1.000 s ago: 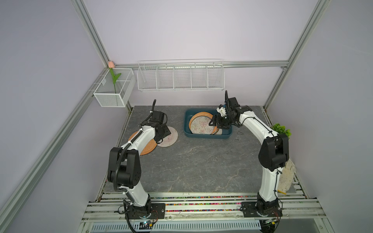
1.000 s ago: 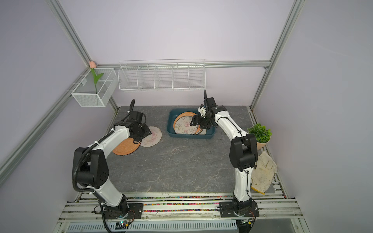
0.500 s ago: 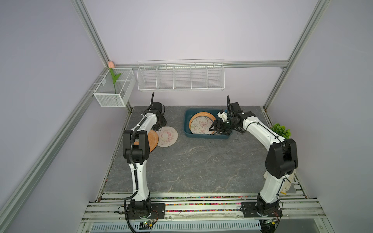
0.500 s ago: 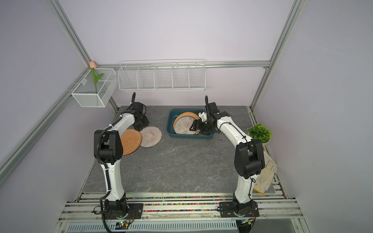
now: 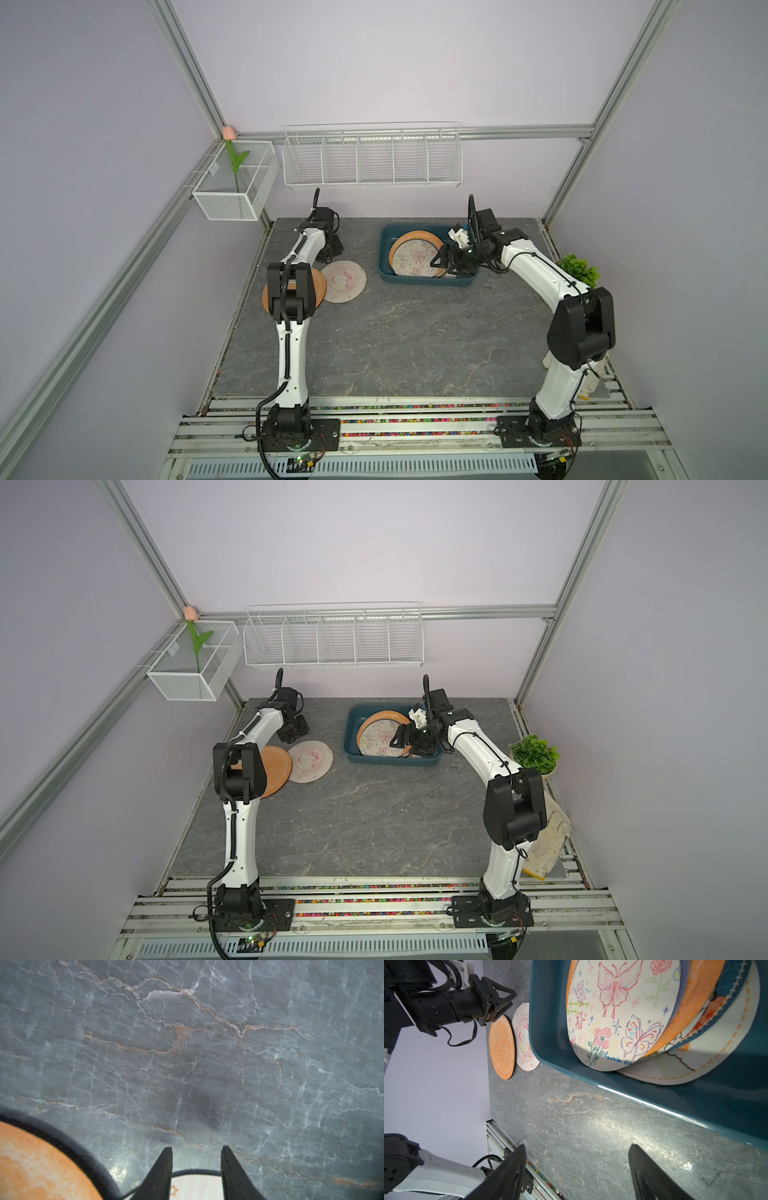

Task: Put the coasters into the storage box
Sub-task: Move the coaster to the center of the board.

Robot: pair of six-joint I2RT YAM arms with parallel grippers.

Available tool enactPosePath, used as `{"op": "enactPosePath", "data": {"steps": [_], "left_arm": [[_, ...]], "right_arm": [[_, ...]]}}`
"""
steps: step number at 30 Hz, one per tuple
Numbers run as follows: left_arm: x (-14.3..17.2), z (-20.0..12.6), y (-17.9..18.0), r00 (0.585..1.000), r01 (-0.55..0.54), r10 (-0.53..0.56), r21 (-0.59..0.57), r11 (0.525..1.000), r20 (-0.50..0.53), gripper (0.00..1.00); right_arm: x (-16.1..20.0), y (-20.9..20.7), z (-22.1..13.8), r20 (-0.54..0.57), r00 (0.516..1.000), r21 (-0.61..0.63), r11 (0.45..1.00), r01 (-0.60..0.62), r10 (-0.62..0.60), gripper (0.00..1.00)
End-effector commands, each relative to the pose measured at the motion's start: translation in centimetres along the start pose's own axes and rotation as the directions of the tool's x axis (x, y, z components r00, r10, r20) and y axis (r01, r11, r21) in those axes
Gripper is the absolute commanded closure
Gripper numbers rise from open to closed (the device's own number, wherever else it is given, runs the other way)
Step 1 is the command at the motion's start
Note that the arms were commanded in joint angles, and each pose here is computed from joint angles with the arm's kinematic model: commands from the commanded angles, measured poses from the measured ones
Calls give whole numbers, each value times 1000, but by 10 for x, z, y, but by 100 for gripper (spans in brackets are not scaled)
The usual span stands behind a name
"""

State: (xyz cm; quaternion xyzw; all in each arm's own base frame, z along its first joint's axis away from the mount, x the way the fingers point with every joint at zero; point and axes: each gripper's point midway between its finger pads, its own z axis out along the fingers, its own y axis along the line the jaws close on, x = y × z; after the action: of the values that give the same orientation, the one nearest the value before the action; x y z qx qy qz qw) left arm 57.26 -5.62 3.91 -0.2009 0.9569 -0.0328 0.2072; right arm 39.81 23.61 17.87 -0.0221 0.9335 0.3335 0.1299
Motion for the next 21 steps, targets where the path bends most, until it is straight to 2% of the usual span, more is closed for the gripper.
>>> {"op": "enactPosePath", "data": {"steps": [1,11,16,21], "left_arm": [[20,9,9,996,-17,15,-26,1000,-88,57],[58,20,16,981,-74,64,-51,996,-185,51],[66,13,10,977,-78,71,-26,997,-202,51],[90,6,2,964,-90,86,-6,996,-250,51]], "right_arm": [[-3,12,-6,5,1000,-33,999,2,-2,21],[-8,15,-1,10,1000,-58,998,-6,7,21],[-8,17,-3,14,1000,-60,998,-6,7,21],[-4,18,-6,22,1000,-58,998,-2,3,21]]}}
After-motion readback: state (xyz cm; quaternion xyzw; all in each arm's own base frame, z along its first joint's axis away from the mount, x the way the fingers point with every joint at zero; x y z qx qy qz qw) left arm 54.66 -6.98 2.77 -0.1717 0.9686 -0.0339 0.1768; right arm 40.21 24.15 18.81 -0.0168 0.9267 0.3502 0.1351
